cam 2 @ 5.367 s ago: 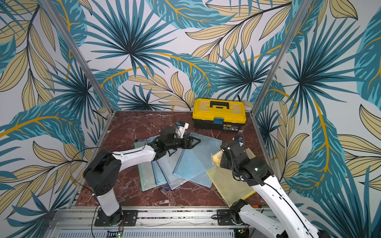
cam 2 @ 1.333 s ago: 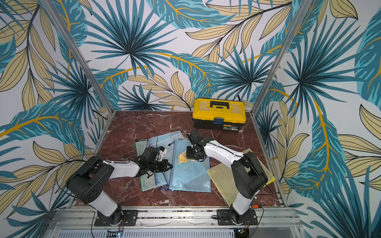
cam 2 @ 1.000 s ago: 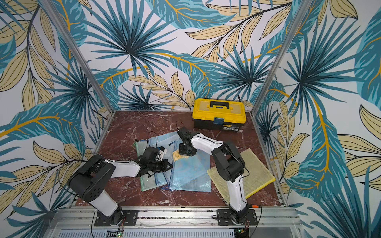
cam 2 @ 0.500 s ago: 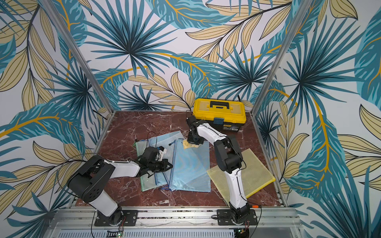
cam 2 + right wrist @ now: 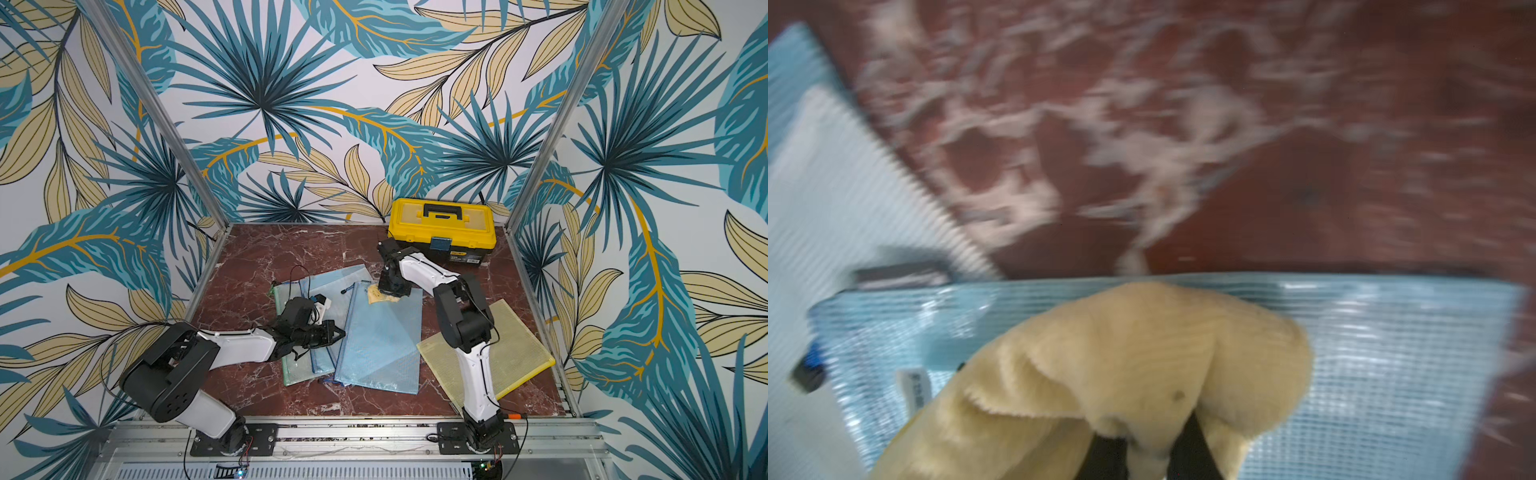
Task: Wipe the document bag
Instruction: Wipe the dirt from the document bag.
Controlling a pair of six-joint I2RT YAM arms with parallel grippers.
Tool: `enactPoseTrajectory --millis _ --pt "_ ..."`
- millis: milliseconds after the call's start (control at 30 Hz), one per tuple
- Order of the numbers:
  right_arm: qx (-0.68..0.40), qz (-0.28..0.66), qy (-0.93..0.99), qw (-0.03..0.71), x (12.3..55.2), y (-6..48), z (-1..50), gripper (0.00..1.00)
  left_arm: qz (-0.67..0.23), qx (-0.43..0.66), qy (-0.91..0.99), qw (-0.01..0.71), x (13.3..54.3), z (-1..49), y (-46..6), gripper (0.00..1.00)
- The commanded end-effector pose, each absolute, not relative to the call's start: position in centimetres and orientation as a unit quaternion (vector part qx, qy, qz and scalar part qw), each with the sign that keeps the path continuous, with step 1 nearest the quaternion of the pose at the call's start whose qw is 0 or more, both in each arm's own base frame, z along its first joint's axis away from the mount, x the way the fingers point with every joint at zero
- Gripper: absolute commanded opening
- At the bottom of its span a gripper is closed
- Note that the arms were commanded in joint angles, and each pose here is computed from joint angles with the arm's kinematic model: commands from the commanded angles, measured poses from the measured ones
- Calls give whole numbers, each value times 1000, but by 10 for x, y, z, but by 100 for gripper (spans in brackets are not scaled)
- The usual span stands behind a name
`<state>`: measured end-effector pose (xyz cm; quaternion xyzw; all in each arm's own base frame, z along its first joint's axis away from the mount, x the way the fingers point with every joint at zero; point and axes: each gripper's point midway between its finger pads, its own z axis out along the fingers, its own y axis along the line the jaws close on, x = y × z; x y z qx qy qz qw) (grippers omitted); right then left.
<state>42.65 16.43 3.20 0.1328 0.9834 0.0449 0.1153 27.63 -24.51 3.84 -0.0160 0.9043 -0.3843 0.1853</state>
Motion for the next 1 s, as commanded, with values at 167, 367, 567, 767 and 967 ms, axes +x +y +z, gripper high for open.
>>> enactPoseTrajectory --millis 167,367,567,767,967 --pt "128 41 988 78 383 155 21 0 -381 -22 907 177 279 35 -246 0" --pt "73 77 992 71 361 241 19 0 -380 -29 907 179 283 37 -246 0" --pt "105 49 992 57 337 200 -1 0 -381 -28 906 181 284 38 -247 0" --pt "159 24 985 58 316 116 7 0 -380 -30 907 179 286 36 -248 0" --pt "97 58 992 64 315 181 24 0 -382 -31 905 187 291 41 -250 0"
